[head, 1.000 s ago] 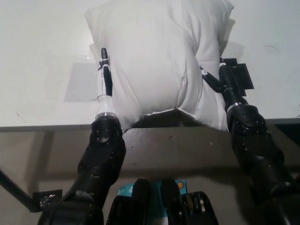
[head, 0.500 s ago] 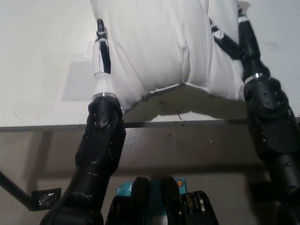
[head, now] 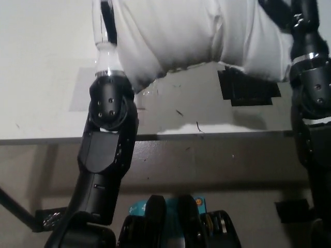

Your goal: The robot uses both hands to lift the pillow and then drops it on the table

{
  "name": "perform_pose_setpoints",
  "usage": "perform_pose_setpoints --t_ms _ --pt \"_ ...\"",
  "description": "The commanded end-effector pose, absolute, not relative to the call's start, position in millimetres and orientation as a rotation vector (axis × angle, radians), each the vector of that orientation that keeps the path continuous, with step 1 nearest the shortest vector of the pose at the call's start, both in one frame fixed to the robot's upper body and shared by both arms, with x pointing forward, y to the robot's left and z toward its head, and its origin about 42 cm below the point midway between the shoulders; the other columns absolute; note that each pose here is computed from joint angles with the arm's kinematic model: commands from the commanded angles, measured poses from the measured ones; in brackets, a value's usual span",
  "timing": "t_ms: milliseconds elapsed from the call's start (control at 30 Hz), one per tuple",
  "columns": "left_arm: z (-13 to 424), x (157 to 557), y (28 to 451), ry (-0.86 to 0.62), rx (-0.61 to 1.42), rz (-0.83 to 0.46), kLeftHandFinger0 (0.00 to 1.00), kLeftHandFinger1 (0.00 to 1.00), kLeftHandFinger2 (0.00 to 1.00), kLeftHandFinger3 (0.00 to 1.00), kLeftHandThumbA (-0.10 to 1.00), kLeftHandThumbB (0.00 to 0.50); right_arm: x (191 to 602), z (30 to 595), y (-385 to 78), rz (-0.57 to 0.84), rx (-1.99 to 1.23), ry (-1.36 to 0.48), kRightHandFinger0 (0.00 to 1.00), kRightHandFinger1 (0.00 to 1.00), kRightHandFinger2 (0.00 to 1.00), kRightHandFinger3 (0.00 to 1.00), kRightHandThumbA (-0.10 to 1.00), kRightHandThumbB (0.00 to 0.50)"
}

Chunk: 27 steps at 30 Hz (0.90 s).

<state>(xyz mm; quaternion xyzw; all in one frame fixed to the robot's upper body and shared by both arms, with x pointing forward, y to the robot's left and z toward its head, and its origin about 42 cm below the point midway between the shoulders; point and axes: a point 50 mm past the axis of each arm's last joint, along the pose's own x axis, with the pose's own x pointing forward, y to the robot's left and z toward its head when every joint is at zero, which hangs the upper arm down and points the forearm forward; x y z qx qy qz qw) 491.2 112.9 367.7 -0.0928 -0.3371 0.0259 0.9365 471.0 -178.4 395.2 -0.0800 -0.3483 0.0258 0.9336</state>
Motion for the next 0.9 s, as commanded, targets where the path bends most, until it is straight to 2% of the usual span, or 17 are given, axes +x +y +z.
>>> perform_pose_setpoints --t_ms 0,100,200,233,267,300,333,367,400,433,467,500,567,667,800,833,867 --pt "462 455 35 -0.957 -0.132 -0.142 1.00 1.00 1.00 1.00 1.00 0.190 456 444 -129 0.193 -0.231 -0.849 1.00 1.00 1.00 1.00 1.00 0.420" --pt "451 464 39 -0.930 -0.136 -0.136 1.00 1.00 1.00 1.00 1.00 0.186 468 422 -130 0.184 -0.223 -0.770 1.00 1.00 1.00 1.00 1.00 0.402" --pt "419 473 42 -0.837 -0.174 -0.132 1.00 1.00 1.00 1.00 1.00 0.179 481 393 -130 0.177 -0.200 -0.685 1.00 1.00 1.00 1.00 1.00 0.438" --pt "419 473 42 -0.839 -0.174 -0.132 1.00 1.00 1.00 1.00 1.00 0.036 481 393 -130 0.176 -0.200 -0.687 1.00 1.00 1.00 1.00 1.00 0.286" --pt "399 476 44 -0.794 -0.163 -0.110 1.00 1.00 1.00 1.00 1.00 0.146 487 374 -131 0.179 -0.191 -0.636 1.00 1.00 1.00 1.00 1.00 0.395" --pt "376 481 48 -0.743 -0.162 -0.094 1.00 1.00 1.00 1.00 1.00 0.190 492 352 -132 0.176 -0.183 -0.571 1.00 1.00 1.00 1.00 1.00 0.434" --pt "367 482 49 -0.724 -0.154 -0.088 1.00 1.00 1.00 1.00 1.00 0.195 494 343 -132 0.171 -0.178 -0.552 1.00 1.00 1.00 1.00 1.00 0.414" --pt "357 485 52 -0.703 -0.140 -0.081 1.00 1.00 1.00 1.00 1.00 0.196 495 332 -132 0.164 -0.172 -0.531 1.00 1.00 1.00 1.00 1.00 0.408" --pt "322 489 63 -0.663 -0.107 -0.072 1.00 1.00 1.00 1.00 1.00 0.144 497 301 -135 0.169 -0.174 -0.447 1.00 1.00 1.00 1.00 1.00 0.376" --pt "301 491 70 -0.632 -0.087 -0.064 1.00 1.00 1.00 1.00 1.00 0.139 497 282 -137 0.177 -0.161 -0.400 1.00 1.00 1.00 1.00 1.00 0.372" --pt "284 492 77 -0.594 -0.076 -0.053 1.00 1.00 1.00 1.00 1.00 0.159 497 267 -139 0.173 -0.156 -0.370 1.00 1.00 1.00 1.00 1.00 0.325" --pt "253 491 88 -0.519 -0.062 -0.033 1.00 1.00 1.00 1.00 1.00 0.183 494 240 -143 0.167 -0.151 -0.313 1.00 1.00 1.00 1.00 1.00 0.307" --pt "215 492 107 -0.436 -0.034 -0.001 1.00 1.00 1.00 1.00 1.00 0.208 493 207 -149 0.165 -0.143 -0.238 1.00 1.00 1.00 1.00 1.00 0.314" --pt "191 492 122 -0.375 -0.020 0.020 1.00 1.00 1.00 1.00 1.00 0.180 493 186 -152 0.166 -0.153 -0.194 1.00 1.00 1.00 1.00 1.00 0.271" --pt "161 486 144 -0.297 0.023 0.026 1.00 1.00 1.00 1.00 1.00 0.154 491 165 -157 0.156 -0.166 -0.153 1.00 1.00 1.00 1.00 1.00 0.260" --pt "145 481 158 -0.256 0.058 0.011 1.00 1.00 1.00 1.00 1.00 0.128 490 160 -162 0.153 -0.175 -0.133 1.00 1.00 1.00 1.00 1.00 0.306" --pt "138 478 164 -0.240 0.091 0.004 1.00 1.00 1.00 1.00 1.00 0.109 490 158 -165 0.152 -0.182 -0.128 1.00 1.00 1.00 1.00 1.00 0.314"
